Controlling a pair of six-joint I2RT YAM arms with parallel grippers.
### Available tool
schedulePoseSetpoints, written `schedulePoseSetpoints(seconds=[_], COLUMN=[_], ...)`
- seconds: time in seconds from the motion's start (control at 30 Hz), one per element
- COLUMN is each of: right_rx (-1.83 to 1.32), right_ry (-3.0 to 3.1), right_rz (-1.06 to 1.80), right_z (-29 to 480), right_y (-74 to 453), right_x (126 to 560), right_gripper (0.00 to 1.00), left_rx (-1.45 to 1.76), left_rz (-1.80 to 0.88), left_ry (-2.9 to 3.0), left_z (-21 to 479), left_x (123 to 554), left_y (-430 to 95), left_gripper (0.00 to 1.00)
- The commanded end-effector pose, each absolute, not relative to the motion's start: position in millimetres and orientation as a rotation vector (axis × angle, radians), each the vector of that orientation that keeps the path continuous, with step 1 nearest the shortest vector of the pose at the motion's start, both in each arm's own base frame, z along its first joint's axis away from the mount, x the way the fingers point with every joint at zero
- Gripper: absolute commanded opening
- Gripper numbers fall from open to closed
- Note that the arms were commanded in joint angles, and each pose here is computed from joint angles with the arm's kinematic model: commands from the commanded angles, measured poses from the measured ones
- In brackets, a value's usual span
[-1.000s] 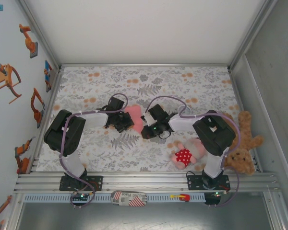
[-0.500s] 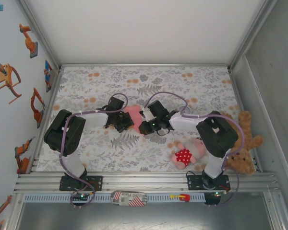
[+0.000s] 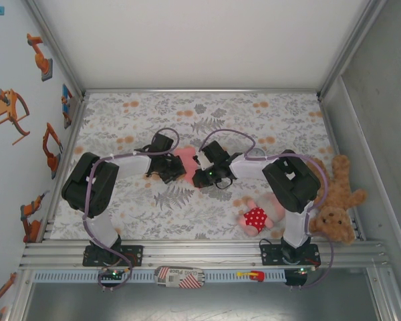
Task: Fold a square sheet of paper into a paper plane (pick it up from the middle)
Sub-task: Third fold the triangle at the center of the table.
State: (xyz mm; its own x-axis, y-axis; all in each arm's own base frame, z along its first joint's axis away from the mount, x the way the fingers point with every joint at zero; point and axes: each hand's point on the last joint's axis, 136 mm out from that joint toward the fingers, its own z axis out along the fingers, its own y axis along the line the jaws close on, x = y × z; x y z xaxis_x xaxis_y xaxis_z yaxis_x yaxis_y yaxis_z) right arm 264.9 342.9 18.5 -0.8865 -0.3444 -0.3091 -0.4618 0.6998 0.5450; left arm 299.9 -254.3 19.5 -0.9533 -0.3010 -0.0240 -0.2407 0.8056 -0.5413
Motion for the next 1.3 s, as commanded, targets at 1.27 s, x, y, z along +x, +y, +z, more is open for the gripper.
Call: schedulePoseSetpoints(seconds=[1.27], right_rx=[-0.49], right_ry=[3.068], right_rz=[0.548], right_z=[-44], right_y=[275], right_x=[231], right_gripper=[0.0], left_rx=[-0.286], left_rz=[-0.64], left_ry=[2.846], left_z=[-9], left_x=[306], left_y=[-183], left_gripper=[0.07])
